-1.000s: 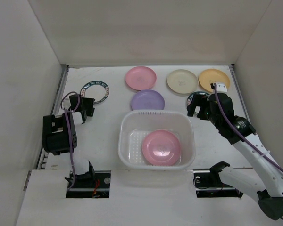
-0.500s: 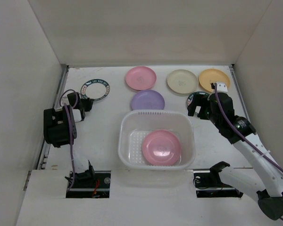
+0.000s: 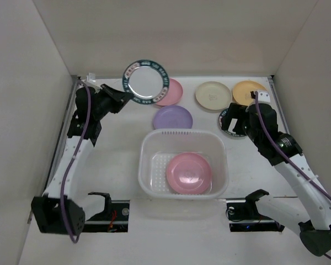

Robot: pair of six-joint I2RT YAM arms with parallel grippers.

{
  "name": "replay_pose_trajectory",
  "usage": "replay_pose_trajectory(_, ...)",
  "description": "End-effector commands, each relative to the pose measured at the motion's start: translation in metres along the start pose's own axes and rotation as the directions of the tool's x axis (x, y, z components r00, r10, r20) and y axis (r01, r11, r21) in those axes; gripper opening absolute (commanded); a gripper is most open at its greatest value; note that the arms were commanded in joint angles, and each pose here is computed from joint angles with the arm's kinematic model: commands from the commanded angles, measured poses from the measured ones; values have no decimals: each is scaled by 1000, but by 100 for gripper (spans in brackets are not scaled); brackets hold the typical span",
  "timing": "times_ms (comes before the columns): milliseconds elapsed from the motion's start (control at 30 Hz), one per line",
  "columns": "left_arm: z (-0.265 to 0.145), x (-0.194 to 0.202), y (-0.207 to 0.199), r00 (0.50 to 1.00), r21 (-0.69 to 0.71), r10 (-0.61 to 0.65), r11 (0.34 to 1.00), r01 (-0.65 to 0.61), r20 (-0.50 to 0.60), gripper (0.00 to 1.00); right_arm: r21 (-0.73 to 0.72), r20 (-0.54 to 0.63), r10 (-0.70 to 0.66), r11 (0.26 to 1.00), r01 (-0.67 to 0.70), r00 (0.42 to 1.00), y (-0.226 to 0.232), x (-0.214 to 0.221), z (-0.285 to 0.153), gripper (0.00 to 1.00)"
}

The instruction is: Place the plates into the plastic bin on the countertop

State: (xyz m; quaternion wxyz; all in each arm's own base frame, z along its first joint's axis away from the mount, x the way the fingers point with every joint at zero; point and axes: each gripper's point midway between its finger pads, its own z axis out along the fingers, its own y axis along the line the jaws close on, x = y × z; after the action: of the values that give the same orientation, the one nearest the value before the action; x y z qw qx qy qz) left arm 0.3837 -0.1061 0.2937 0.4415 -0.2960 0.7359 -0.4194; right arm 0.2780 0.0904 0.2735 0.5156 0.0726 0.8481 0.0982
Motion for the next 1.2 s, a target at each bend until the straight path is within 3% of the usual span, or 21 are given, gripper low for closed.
replay_pose_trajectory(0, -54, 71, -34, 958, 75, 146, 988, -132, -246, 2, -10, 76, 16, 1000, -16, 997, 7, -29, 2, 100)
replay_pose_trajectory(133, -96, 138, -33, 867, 106, 253, 967, -230, -430, 2, -20, 91, 24, 1000, -22, 996, 13, -36, 3, 100)
replay_pose_trajectory(400, -133, 235, -19, 676, 180, 397, 912, -370, -622, 2, 29, 145, 30, 999, -34, 989, -4, -53, -11, 100)
replay_pose_trajectory(600, -121, 282, 15, 556, 169, 426, 875, -454, -714, 3, 79, 158, 48, 995, -61, 986, -25, -52, -22, 100)
replay_pose_trajectory(933, -87, 317, 87, 435, 102, 409, 812, -575, -802, 7, 118, 155, 58, 990, -77, 986, -40, -37, -31, 100)
replay_pose_trajectory(1033, -79, 319, 99, 416, 84, 420, 778, -622, -807, 19, 122, 156, 61, 989, -81, 986, -42, -35, -32, 100)
replay_pose_trajectory(1167, -79, 314, 95, 395, 93, 460, 736, -670, -795, 48, 127, 148, 64, 988, -83, 987, -43, -33, -29, 100)
